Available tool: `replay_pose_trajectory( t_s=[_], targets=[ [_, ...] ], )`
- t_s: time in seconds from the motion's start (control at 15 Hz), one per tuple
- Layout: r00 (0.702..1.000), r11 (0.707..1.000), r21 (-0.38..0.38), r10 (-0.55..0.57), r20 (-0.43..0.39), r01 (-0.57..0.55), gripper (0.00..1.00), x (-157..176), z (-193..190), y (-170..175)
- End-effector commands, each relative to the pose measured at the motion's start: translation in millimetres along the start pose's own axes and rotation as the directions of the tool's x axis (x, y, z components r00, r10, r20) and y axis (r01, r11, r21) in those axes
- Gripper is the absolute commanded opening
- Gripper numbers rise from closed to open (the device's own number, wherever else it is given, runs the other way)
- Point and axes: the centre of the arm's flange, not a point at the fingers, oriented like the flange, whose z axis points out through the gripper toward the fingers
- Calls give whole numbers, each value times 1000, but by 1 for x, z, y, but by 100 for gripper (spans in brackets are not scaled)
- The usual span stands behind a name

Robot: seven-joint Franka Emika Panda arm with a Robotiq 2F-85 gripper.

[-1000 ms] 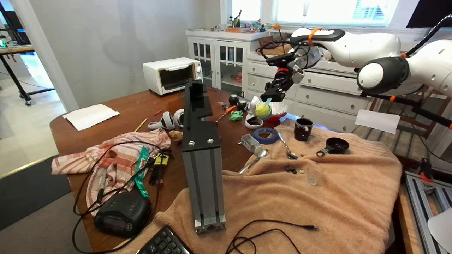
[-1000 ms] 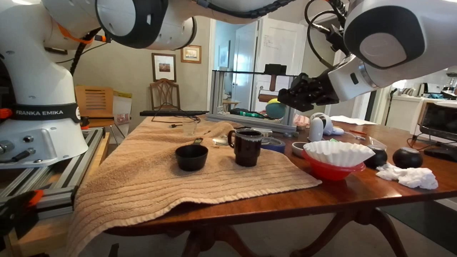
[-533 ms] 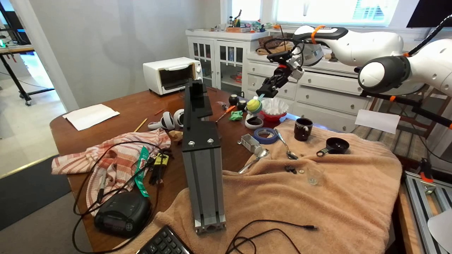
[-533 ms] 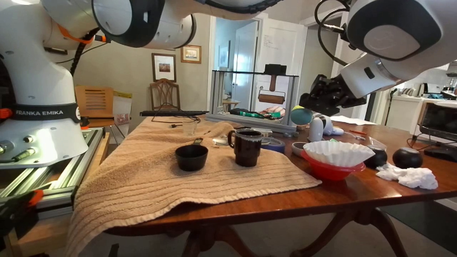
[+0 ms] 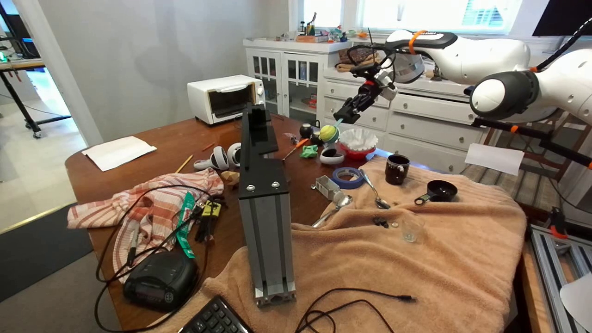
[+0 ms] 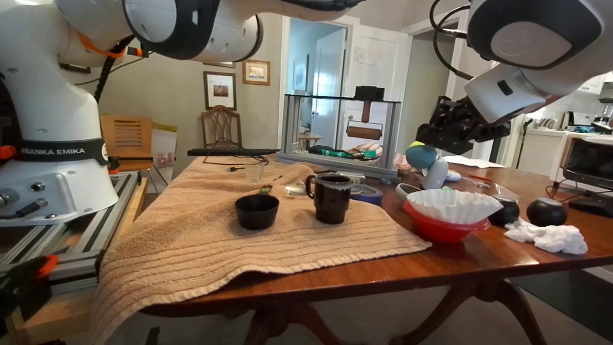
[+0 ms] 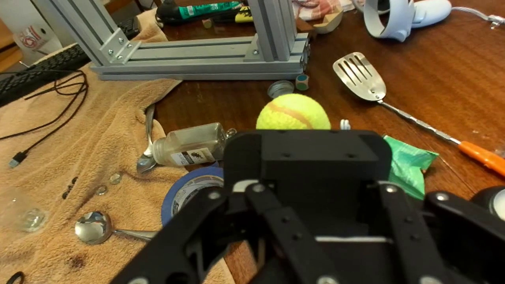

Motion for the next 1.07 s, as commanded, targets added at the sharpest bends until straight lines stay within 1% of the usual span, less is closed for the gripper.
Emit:
replay_pose_trajectory(
  t_s=[0.0, 0.07, 0.2, 0.4, 0.53, 0.67, 0.8, 1.0],
  targets=[
    [1000, 1000, 0, 5, -8, -5, 22, -2, -2, 0],
    [1000, 1000, -11, 16, -9, -16, 22, -4, -6, 0],
    [999, 999, -27, 29, 14, -29, 22, -16, -16, 4],
    [999, 1000, -21, 18, 47, -17, 22, -44, -30, 19],
    [999, 1000, 17, -1, 43, 0, 22, -59, -44, 18],
    [1000, 999, 48, -11, 22, 10, 22, -66, -61, 13],
    [1000, 996, 92, 4, 15, -5, 22, -65, -76, 5],
    [999, 988, 146, 49, 19, -52, 22, -52, -95, -8]
  ],
)
